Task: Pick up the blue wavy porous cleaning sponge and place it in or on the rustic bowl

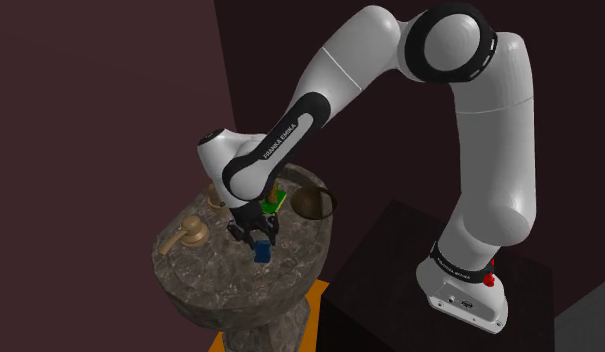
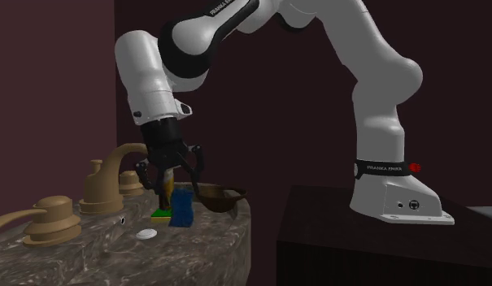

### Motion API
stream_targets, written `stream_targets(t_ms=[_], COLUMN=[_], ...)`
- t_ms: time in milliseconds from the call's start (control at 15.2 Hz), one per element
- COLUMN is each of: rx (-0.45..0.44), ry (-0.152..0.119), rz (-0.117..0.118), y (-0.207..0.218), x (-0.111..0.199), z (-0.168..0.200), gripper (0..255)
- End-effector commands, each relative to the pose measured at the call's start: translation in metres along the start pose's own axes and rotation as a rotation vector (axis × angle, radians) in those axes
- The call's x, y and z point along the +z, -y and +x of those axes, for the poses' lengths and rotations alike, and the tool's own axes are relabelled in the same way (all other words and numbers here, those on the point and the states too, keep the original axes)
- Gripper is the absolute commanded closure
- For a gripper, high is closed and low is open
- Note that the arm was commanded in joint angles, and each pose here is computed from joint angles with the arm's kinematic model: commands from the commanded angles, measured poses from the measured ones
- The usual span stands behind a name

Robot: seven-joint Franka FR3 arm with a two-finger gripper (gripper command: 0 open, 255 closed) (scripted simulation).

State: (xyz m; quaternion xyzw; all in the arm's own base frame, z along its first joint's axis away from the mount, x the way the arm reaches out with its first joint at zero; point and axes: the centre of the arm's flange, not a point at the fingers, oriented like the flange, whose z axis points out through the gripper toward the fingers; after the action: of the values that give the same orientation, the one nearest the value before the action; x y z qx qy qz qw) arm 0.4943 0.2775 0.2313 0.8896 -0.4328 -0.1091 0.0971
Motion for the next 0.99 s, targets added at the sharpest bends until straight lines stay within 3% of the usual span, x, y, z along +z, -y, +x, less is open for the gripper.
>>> stream_targets(t_ms=[0,132,924], rx=[0.000,0.000,0.000], ry=[0.000,0.000,0.000], rz=[0.000,0.000,0.000], y=[-0.002,-0.005,-0.088], x=[-0.010,-0.019,-0.015], z=[-0.002,-0.003,0.132], gripper=[255,255,255])
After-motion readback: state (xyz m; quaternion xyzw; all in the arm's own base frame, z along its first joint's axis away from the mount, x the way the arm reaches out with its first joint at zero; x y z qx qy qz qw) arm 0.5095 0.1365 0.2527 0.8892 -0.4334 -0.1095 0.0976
